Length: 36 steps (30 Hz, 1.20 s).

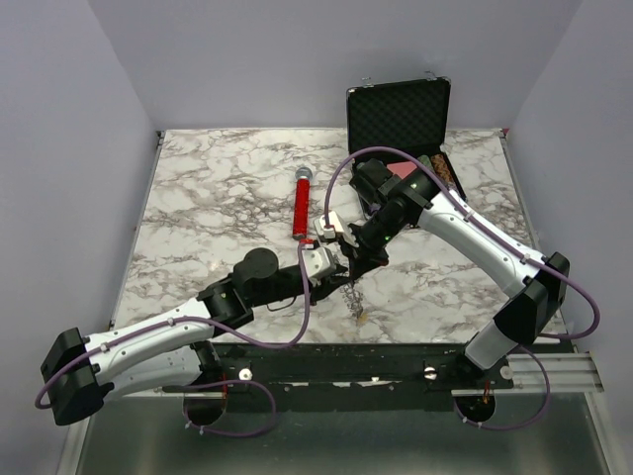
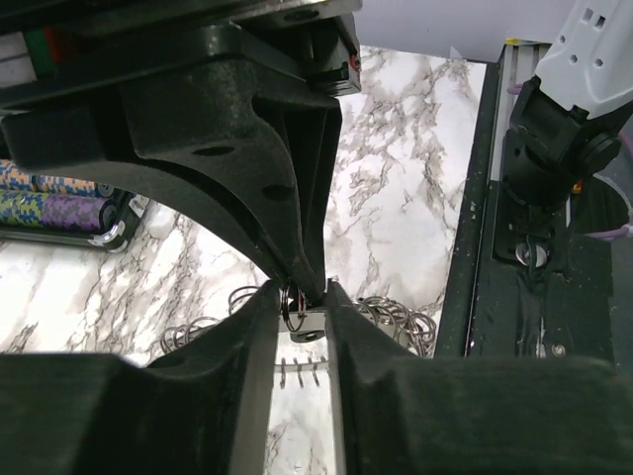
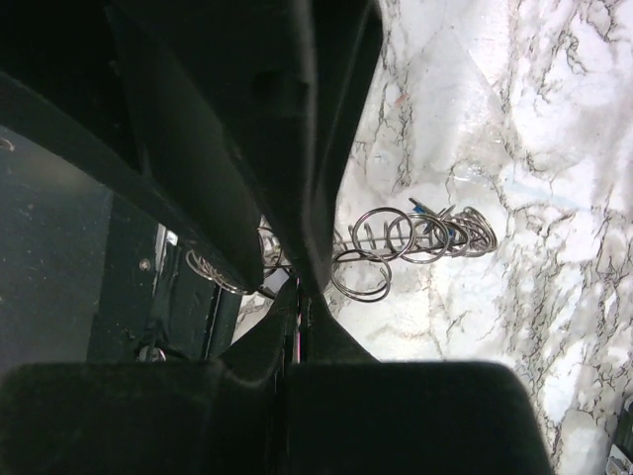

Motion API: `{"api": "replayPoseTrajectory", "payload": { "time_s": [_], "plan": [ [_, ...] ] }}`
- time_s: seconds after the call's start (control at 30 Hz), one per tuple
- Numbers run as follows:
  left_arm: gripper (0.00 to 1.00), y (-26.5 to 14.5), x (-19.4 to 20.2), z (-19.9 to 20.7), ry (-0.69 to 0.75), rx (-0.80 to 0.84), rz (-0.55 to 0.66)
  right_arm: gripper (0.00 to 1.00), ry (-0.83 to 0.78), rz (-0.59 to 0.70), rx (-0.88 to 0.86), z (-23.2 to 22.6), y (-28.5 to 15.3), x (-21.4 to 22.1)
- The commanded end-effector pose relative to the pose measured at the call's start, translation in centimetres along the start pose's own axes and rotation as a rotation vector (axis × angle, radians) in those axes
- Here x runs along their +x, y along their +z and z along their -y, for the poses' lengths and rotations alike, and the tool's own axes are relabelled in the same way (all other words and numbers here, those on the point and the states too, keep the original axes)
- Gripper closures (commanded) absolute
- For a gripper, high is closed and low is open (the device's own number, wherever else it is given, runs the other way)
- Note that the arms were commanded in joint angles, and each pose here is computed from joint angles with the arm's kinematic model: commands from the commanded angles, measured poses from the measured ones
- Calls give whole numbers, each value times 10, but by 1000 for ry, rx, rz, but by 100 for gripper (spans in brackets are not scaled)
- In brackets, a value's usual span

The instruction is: Put the keys on the keyring

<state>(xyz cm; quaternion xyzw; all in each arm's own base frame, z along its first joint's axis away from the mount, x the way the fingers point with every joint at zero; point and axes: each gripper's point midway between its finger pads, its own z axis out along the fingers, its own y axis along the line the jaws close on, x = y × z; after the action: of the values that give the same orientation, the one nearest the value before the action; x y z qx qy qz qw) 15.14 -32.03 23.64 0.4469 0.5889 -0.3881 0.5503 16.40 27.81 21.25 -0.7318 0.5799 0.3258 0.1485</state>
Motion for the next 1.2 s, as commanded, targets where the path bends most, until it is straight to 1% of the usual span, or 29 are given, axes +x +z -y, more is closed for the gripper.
{"api": "replayPoseTrajectory", "payload": {
  "time_s": [0.0,0.07,0.1,0.37,0.47,0.73,0.77,0.8,0.87,1.0,1.03,1.13,1.17],
  "plan": [
    [70,1,-5,2,12,21,-5,100,33,-17,-38,-17,-7,-1],
    [76,2,-3,1,14,21,-15,100,35,-13,-42,-18,-7,-2],
    [77,2,-2,1,12,20,-23,100,35,-9,-42,-18,-7,-3],
    [77,3,7,-1,10,12,-57,100,35,-4,-45,-18,-7,-4],
    [82,4,7,-1,13,10,-55,100,33,-2,-48,-18,-7,-4],
    [82,3,1,-2,7,4,-34,100,34,-2,-54,-19,-5,-3],
    [88,3,0,-2,5,5,-33,100,34,-2,-54,-19,-5,-3],
    [100,2,0,-1,6,5,-31,100,34,0,-53,-19,-6,-4],
    [100,2,0,-1,1,6,-27,100,32,2,-56,-19,-5,-4],
    [100,-1,-3,-1,-8,-2,6,99,33,16,-57,-20,-4,-6],
    [100,-3,-2,-2,-40,-19,20,98,33,26,-54,-20,-4,-6],
    [100,-10,-11,-4,-78,-51,110,90,35,69,-51,-24,-2,-12],
    [100,-12,-14,-4,-93,-57,142,89,40,92,-53,-25,-1,-15]
  ]
}}
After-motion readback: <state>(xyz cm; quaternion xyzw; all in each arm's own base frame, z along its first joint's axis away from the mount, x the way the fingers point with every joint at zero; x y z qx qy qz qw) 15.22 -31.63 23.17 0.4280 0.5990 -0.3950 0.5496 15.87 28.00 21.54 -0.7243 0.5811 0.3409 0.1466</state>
